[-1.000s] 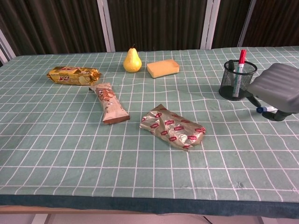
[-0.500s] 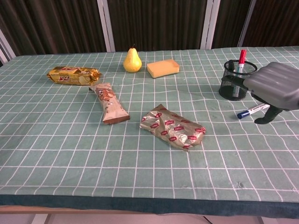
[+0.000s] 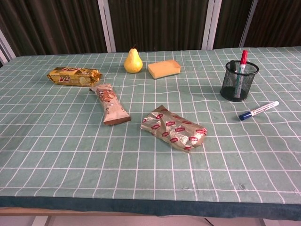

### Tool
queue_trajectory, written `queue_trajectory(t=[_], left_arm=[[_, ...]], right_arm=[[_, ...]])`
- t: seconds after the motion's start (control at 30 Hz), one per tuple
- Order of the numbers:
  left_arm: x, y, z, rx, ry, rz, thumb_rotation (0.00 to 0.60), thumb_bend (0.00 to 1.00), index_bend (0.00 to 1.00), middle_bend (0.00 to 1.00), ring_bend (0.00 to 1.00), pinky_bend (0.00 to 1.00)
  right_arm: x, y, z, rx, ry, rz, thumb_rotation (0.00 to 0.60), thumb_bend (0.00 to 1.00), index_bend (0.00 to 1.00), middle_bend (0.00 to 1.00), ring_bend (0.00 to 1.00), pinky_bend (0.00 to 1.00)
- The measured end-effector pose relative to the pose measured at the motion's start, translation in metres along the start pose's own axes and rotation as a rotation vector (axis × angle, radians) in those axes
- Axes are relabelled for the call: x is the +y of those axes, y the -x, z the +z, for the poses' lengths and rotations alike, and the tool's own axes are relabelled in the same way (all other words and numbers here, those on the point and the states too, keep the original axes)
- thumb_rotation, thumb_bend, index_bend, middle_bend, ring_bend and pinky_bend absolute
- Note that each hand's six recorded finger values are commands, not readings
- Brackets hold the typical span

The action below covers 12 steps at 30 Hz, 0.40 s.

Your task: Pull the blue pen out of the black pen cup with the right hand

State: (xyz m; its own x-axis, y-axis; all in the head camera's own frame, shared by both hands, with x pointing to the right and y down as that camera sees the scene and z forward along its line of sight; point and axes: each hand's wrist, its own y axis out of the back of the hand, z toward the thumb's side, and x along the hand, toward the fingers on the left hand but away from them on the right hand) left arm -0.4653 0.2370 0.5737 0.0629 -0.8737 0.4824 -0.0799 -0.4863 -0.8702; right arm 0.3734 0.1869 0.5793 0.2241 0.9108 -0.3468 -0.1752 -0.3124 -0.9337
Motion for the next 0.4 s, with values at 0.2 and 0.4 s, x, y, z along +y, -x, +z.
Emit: queue_trajectory(t=[0.2,0.4], left_arm=[[0.001,0.0,0.001,0.003,-0.009,0.011,0.6,0.47,0.25,0.15,0.15,0.36],[0.0,0.0,0.001,0.007,-0.01,0.011,0.6,0.47,0.25,0.15,0.15,0.36]], right_arm=[[-0.009,-0.011,-0.02,-0.051,0.019,0.076,0.6,0.46,0.0,0.07,0.0,0.13],[-0.012,-0.013,-0.023,-0.054,0.055,0.092,0.6,0.46,0.0,0.07,0.0,0.13]])
